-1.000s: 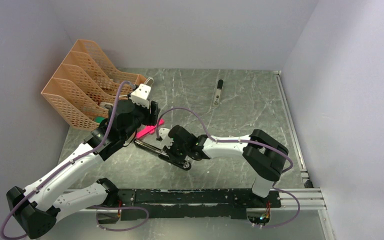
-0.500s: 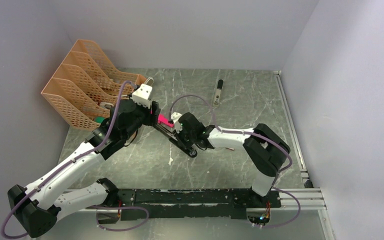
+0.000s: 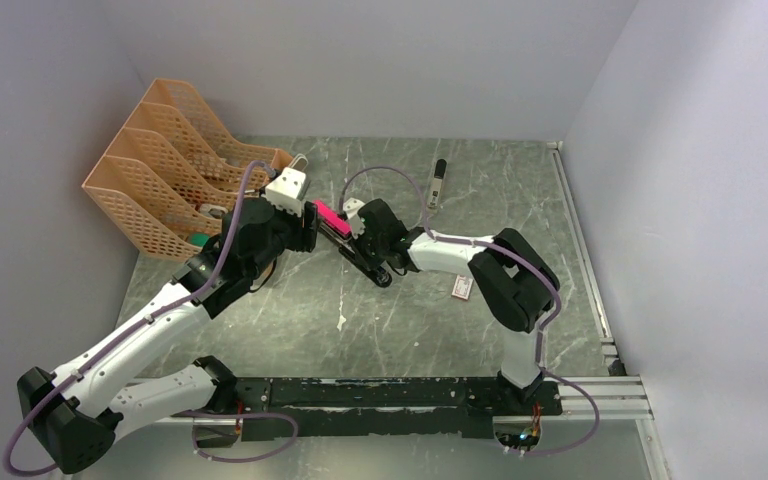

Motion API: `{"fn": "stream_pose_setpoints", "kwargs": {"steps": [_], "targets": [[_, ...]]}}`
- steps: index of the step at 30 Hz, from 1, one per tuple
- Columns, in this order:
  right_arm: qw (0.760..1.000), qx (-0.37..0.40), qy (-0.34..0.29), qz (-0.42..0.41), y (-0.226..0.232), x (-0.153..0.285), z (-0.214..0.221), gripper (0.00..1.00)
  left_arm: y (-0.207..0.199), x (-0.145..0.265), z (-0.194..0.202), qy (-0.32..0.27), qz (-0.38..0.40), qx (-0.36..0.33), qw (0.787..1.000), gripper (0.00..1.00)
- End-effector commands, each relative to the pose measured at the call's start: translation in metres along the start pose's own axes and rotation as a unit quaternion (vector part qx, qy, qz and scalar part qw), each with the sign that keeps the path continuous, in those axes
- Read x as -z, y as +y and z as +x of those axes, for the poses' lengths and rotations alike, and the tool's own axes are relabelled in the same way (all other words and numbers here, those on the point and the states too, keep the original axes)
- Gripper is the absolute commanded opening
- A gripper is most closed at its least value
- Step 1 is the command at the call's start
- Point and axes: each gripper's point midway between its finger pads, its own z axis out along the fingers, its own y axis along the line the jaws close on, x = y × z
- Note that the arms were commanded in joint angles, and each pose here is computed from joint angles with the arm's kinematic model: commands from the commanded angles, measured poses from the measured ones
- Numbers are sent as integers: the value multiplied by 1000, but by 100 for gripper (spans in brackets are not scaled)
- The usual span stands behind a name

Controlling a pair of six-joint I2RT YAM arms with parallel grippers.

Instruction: Load the staples into the stapler

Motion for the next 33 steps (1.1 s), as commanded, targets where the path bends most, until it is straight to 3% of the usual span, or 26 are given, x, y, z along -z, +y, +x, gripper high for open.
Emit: {"fn": "stream_pose_setpoints", "kwargs": {"steps": [1,10,27,33], "targets": [[1000,9,0,21,-13,-6,-1,0,-2,-1,-1,-1,7,6,1000,61],[998,54,13,-32,3,5,11,0,-4,-1,-1,-1,12,5,1000,61],[998,18,-20,-56,24,3,-7,6,-4,0,0,0,12,5,1000,61],[997,8,-34,-63,27,4,-16,24,-4,-2,1,5,12,4,1000,61]]}}
